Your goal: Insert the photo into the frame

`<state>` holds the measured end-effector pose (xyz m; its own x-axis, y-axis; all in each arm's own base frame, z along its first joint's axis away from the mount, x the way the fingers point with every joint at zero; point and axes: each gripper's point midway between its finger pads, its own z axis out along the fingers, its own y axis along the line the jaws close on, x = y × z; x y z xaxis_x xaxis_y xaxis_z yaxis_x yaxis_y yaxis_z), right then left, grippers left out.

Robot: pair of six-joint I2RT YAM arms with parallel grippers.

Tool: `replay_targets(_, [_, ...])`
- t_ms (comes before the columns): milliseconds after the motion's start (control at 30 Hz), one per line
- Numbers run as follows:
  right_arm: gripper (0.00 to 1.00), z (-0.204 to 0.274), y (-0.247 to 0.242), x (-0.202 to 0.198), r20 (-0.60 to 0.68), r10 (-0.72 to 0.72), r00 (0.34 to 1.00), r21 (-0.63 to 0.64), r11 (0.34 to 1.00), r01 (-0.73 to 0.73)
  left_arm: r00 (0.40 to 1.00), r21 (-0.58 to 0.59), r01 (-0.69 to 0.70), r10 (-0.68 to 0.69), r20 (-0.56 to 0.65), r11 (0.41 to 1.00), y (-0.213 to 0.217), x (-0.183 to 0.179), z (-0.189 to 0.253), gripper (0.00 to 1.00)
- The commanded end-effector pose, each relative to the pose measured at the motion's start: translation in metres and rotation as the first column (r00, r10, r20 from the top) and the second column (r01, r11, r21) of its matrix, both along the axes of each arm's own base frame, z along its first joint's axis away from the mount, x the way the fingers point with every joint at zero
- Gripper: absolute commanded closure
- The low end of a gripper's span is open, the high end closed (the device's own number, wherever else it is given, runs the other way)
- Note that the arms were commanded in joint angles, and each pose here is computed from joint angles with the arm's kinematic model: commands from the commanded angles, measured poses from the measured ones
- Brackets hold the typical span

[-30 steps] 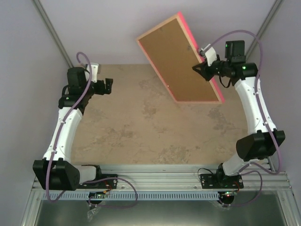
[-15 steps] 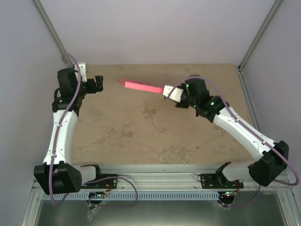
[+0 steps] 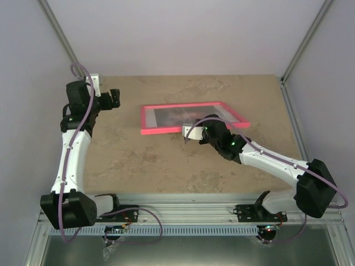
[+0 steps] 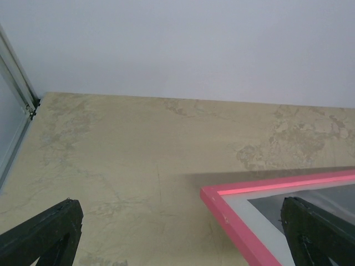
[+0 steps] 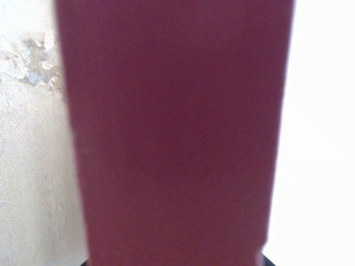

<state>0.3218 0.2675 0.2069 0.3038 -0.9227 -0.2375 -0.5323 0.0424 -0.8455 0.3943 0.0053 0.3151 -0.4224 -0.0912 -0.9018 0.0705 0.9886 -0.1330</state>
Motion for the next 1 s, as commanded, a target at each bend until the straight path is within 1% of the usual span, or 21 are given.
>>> replay_targets(0, [0.98,0.015,0.019,0.0,0.074,0.004,0.997,0.155,0.988,-0.015,1.0,0.0,-0.012,0.012,0.02,1.0,0.003,-0.001,0.003,0.01])
replay_targets(67, [0.95,-0.001,0.018,-0.005,0.074,0.01,0.997,0.146,0.989,-0.021,1.0,-0.001,-0.008,0.008,0.019,1.0,0.002,-0.001,0.003,0.01])
replay_targets(133, [0.9,-0.019,0.016,-0.011,0.076,0.009,0.997,0.137,0.99,-0.019,1.0,-0.002,-0.005,0.005,0.016,1.0,0.002,-0.001,0.001,0.01])
replay_targets(333, [0.77,-0.049,0.02,-0.021,0.084,0.021,0.996,0.156,0.987,-0.034,1.0,-0.001,0.001,-0.001,0.003,1.0,0.002,0.003,-0.003,0.01])
replay_targets(367, [0.75,-0.054,0.021,-0.023,0.079,0.026,0.996,0.156,0.987,-0.039,1.0,-0.001,0.0,0.0,0.0,1.0,0.002,0.003,-0.004,0.0])
replay_targets(433, [0.65,-0.064,0.023,-0.028,0.065,0.04,0.997,0.152,0.987,-0.05,1.0,0.0,0.003,-0.003,-0.004,1.0,0.002,0.004,-0.006,0.0])
replay_targets(467, [0.61,-0.07,0.024,-0.03,0.052,0.048,0.997,0.149,0.987,-0.055,1.0,0.0,0.004,-0.004,-0.01,1.0,0.002,0.005,-0.008,0.0])
replay_targets(533, [0.52,-0.08,0.028,-0.035,0.025,0.066,0.997,0.145,0.987,-0.069,1.0,0.002,0.006,-0.006,-0.015,1.0,0.002,0.006,-0.011,0.01])
replay_targets(633, [0.45,-0.095,0.032,-0.041,-0.02,0.086,0.996,0.129,0.988,-0.083,1.0,0.004,0.006,-0.006,-0.022,1.0,0.002,0.006,-0.013,0.0])
replay_targets(667, [0.41,-0.099,0.033,-0.043,-0.034,0.095,0.995,0.129,0.988,-0.09,1.0,0.005,0.008,-0.008,-0.023,1.0,0.002,0.007,-0.014,0.0])
replay_targets(800, [0.23,-0.116,0.037,-0.057,-0.119,0.15,0.981,0.114,0.984,-0.136,0.999,0.005,0.014,-0.014,-0.031,1.0,0.001,0.008,-0.017,0.01])
replay_targets(867, [0.17,-0.125,0.039,-0.066,-0.177,0.183,0.967,0.106,0.98,-0.166,0.999,0.004,0.016,-0.016,-0.036,1.0,0.001,0.009,-0.019,0.01])
replay_targets(967, [0.12,-0.134,0.041,-0.08,-0.257,0.23,0.939,0.097,0.973,-0.211,0.999,0.001,0.021,-0.02,-0.043,1.0,0.0,0.011,-0.022,0.01])
